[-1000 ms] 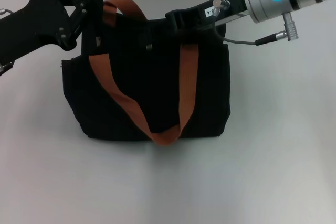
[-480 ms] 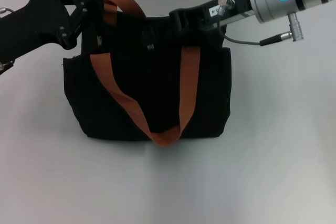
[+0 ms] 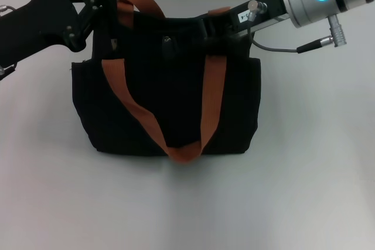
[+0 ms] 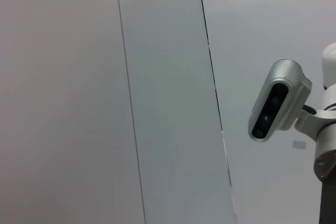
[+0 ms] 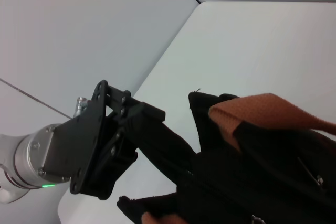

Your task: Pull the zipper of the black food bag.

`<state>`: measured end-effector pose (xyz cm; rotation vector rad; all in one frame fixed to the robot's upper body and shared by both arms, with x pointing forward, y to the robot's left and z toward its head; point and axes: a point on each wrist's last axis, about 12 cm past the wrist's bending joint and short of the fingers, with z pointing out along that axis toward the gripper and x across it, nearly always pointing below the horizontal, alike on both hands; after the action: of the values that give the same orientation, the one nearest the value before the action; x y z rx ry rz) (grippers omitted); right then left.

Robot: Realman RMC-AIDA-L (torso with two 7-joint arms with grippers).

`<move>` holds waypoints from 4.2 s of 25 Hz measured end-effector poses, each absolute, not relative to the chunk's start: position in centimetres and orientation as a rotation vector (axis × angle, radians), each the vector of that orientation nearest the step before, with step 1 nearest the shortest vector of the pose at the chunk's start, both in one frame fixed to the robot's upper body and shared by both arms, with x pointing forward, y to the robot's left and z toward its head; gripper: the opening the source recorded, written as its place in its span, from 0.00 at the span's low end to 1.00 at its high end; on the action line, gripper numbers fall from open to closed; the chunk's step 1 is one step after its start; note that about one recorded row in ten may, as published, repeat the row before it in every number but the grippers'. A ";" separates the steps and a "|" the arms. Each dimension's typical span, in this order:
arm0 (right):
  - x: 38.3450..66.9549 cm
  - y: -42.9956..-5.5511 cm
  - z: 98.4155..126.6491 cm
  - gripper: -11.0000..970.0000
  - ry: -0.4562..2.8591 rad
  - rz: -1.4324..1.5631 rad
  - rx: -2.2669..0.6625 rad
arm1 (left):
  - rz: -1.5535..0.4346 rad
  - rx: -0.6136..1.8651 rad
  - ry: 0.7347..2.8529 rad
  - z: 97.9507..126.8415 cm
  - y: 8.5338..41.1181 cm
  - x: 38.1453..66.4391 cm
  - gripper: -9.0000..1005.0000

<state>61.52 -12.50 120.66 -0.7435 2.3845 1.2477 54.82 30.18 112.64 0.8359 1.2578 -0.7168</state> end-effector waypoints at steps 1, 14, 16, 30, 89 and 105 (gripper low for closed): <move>61.6 -12.3 120.7 0.32 2.388 1.241 -0.747 | -0.721 0.836 1.257 112.7 30.1 54.9 0.09; 61.8 -10.4 121.3 0.32 2.387 1.217 -0.775 | -0.739 0.836 1.252 112.7 29.8 54.9 0.09; 61.9 -10.5 121.2 0.32 2.387 1.220 -0.767 | -0.740 0.835 1.253 112.7 29.8 54.8 0.09; 62.3 -11.1 120.8 0.32 2.432 1.178 -0.683 | -0.741 0.836 1.252 112.6 30.0 54.6 0.10; 62.3 -12.3 120.8 0.29 2.395 1.308 -0.532 | -0.741 0.840 1.243 112.6 30.4 54.1 0.11; 62.2 -10.3 121.0 0.32 2.406 1.213 -0.659 | -0.762 0.844 1.231 112.7 30.3 54.0 0.11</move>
<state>62.23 -10.28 121.01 -0.6590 2.4059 1.2132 54.04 30.26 112.74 0.8436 1.2309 -0.7620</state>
